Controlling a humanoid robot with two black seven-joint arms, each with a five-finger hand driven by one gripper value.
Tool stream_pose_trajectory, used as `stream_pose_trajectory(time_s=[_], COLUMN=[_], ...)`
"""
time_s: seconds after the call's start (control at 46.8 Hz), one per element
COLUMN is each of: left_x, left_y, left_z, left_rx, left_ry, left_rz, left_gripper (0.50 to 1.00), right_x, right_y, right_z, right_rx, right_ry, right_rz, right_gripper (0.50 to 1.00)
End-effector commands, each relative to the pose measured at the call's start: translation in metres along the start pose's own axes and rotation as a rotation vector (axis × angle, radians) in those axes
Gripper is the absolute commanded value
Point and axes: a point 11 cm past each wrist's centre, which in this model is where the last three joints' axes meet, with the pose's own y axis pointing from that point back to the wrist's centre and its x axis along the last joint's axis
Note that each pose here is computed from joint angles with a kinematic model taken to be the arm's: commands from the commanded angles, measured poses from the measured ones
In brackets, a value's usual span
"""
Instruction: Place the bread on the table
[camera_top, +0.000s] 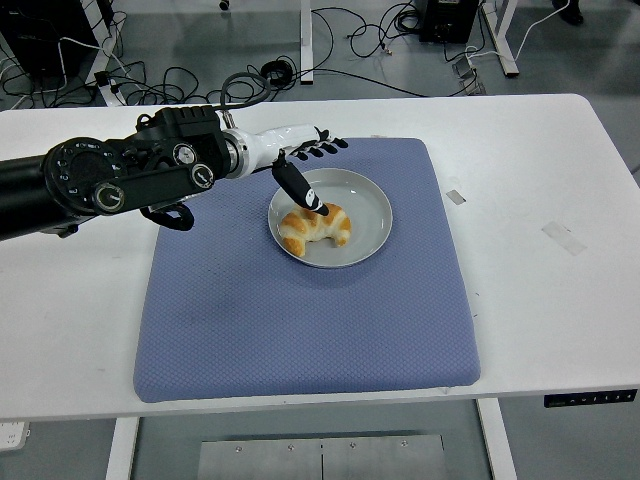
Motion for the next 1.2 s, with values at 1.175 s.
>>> stream_pose_trajectory(time_s=[1.175], left_x=[-0.022], left_y=[0.001], left_z=[-0.022], left_rx=[0.053], left_ry=[-0.080], left_rz=[-0.065], left_gripper=[0.793], right_x=[0.000], right_y=[0.000], right_z=[0.000], right_rx=[0.000], right_ry=[-0.001], right_rz=[0.000], right_gripper=[1.000])
